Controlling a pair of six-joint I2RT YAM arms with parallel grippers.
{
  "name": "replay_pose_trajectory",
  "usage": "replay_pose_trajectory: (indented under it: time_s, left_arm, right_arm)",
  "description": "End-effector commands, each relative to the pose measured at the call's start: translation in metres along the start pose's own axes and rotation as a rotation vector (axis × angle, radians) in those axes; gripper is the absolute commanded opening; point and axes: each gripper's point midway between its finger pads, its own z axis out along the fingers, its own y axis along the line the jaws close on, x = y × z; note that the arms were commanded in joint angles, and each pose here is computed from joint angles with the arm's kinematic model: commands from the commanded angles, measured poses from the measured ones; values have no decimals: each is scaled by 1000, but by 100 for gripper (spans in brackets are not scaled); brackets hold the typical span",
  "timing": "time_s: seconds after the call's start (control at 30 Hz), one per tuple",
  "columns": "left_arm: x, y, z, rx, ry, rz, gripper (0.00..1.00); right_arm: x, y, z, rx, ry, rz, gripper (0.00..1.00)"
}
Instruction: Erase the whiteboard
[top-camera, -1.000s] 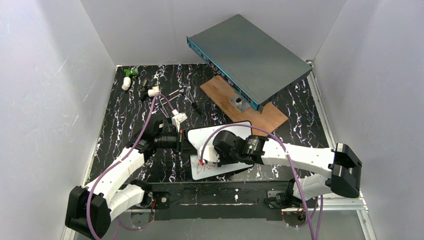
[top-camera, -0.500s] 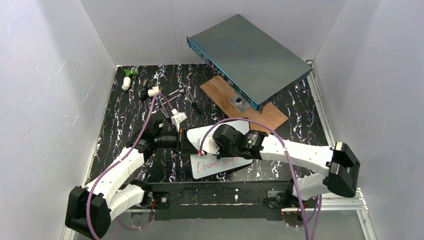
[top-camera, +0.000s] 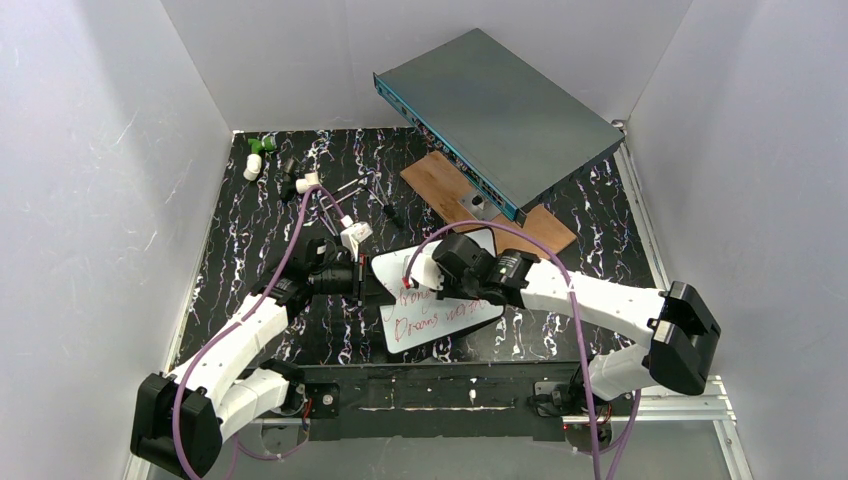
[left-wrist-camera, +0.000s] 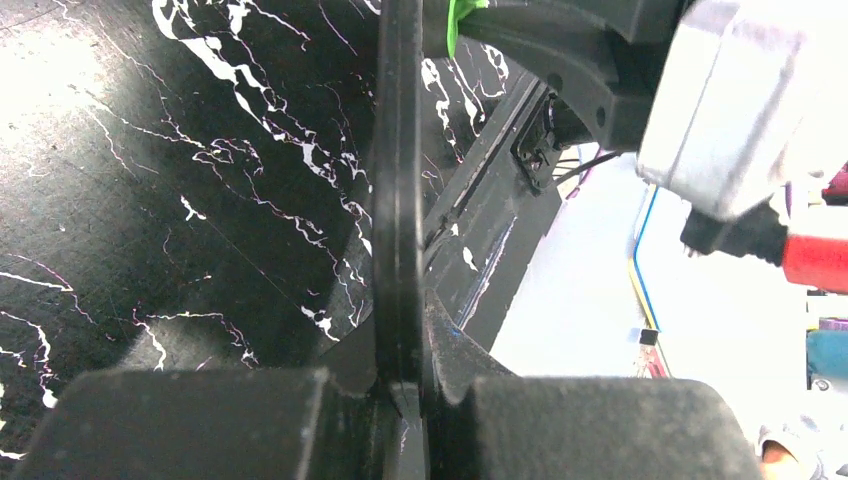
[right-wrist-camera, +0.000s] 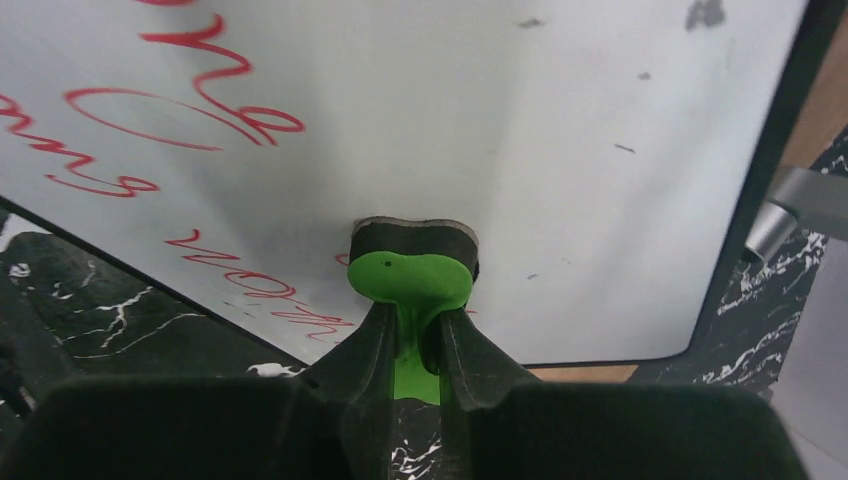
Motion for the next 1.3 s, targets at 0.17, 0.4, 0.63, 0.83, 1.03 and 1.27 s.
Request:
replay_pose_trajectory:
  time_s: [0.17,0.4,0.63,0.83,1.03,1.27]
  left_arm:
    - [5,-19,-6,66,33,67,0]
    - [5,-18,-6,56,34,69,0]
    - [6,-18,-7,55,32,73,0]
    - [5,-19,-7,61,34,73,0]
    - [5,-20,-7,65,31,72,0]
    - [5,-19,-7,64,32,71,0]
  right_arm:
    - [6,9,4,-59,0,-23,1]
    - [9,54,7,-234,10,-122,1]
    - [10,26,10,-102,21,-80,1]
    - [15,-33,6,108,22,105,1]
    - [20,-45,4,155,26,149,1]
    - [15,13,5,-120,-15,50,1]
